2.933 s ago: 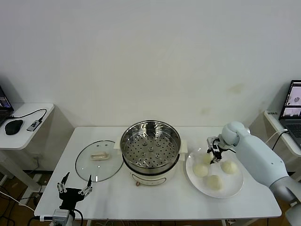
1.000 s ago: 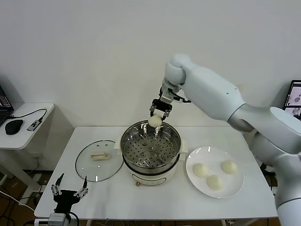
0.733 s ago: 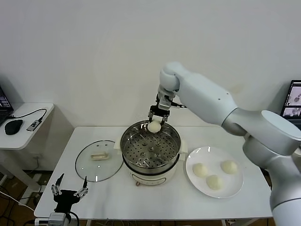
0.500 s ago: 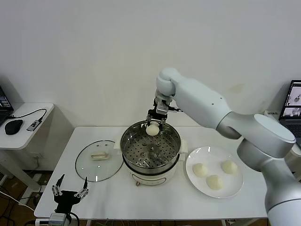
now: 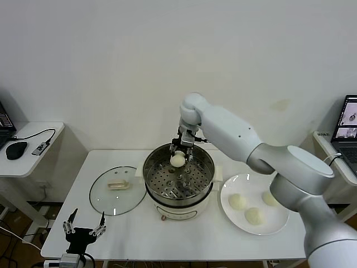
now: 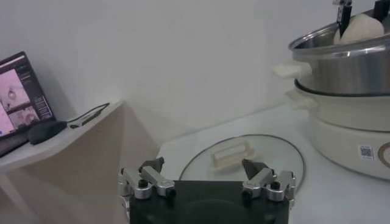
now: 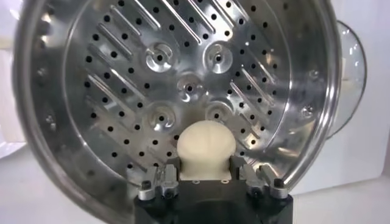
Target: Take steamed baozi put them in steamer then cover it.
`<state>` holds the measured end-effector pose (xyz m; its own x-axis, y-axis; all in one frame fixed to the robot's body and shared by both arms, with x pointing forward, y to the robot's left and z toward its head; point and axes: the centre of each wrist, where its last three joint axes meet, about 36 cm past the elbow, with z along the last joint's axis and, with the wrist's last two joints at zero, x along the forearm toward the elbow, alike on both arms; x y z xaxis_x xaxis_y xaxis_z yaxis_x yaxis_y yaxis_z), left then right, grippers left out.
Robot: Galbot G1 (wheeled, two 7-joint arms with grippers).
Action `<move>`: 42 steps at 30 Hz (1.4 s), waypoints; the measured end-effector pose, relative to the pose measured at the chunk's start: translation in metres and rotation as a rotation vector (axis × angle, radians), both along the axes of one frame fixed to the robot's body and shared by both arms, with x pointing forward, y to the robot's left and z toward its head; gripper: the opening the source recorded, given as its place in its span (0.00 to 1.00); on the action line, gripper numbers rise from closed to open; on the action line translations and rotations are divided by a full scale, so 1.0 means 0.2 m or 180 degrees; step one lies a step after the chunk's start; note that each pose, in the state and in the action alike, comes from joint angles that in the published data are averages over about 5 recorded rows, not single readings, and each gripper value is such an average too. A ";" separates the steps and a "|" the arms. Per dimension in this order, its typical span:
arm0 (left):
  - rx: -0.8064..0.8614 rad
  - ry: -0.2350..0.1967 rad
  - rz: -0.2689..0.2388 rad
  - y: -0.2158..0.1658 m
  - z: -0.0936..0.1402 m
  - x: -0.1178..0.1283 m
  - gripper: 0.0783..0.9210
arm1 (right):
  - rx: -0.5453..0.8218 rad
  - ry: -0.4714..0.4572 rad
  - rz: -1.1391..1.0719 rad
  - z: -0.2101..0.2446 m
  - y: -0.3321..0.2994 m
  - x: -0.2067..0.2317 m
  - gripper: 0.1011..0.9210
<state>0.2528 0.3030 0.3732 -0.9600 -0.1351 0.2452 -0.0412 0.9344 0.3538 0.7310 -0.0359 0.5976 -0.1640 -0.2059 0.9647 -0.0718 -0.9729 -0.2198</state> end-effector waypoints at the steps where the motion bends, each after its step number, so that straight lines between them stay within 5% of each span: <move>1: -0.0001 0.0002 0.0000 0.00 0.00 0.00 0.88 | 0.0004 -0.0006 -0.0006 -0.01 0.00 0.00 0.49; 15: -0.0019 0.0022 0.0000 0.00 -0.03 0.02 0.88 | 0.0061 -0.0104 -0.0242 0.01 -0.05 0.01 0.87; 27: -0.0029 0.0058 -0.0015 0.02 -0.02 0.04 0.88 | 0.0524 0.0100 -0.1006 0.36 -0.25 -0.05 0.88; 42: -0.0160 0.0113 -0.0063 0.02 0.02 0.09 0.88 | 0.1100 0.0429 -0.3273 0.68 -1.02 -0.38 0.88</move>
<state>0.2705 0.3071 0.3776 -0.9529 -0.1030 0.2852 -0.0109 0.9516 0.3073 0.6543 -0.2409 0.7340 -0.3100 -0.2939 0.9042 -0.8588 -0.3214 -0.3989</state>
